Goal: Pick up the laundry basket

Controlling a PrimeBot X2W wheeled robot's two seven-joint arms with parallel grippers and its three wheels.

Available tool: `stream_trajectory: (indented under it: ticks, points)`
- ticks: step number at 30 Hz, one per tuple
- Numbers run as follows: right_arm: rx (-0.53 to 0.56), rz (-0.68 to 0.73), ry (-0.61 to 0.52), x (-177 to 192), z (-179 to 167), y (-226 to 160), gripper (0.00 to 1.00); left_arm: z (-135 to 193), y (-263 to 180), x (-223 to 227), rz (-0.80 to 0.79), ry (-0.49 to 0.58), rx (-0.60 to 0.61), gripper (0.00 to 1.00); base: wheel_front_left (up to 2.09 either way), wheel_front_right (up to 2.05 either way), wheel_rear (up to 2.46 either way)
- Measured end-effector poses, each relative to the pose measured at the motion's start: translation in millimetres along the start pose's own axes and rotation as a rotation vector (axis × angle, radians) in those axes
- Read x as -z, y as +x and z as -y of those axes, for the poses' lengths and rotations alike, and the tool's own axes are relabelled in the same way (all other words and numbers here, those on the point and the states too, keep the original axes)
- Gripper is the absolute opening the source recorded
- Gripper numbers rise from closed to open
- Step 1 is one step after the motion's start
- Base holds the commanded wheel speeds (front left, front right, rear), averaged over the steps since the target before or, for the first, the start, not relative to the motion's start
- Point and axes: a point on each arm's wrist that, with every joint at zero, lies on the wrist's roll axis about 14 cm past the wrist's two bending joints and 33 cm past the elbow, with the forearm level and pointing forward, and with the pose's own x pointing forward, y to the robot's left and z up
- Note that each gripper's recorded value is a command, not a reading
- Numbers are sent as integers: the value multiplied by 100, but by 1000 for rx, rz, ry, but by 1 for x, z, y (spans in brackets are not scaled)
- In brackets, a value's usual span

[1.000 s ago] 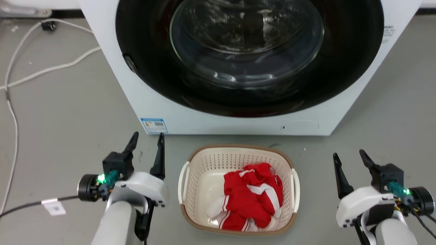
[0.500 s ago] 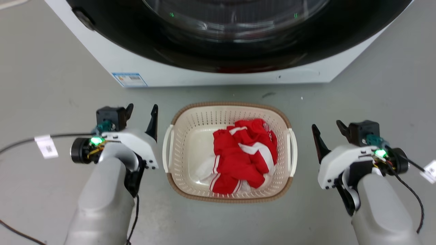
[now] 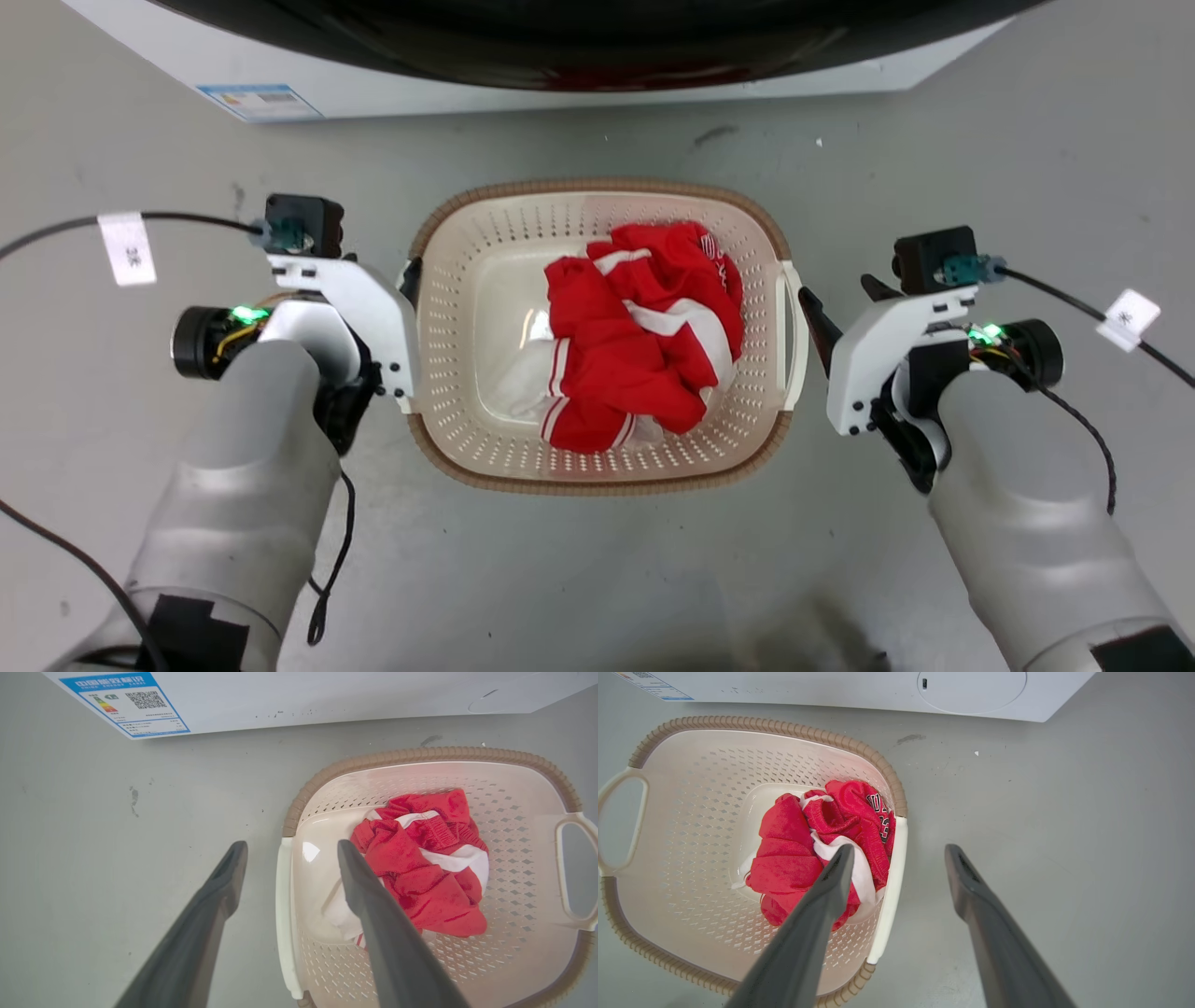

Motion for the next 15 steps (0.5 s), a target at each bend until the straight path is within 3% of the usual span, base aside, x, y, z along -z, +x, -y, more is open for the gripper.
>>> stream_trajectory:
  ticks: [15]
  points:
    - [-52, -243, 31, 53, -6, 36, 100, -17, 47, 57, -243, -20, 11, 100, 0, 0, 0]
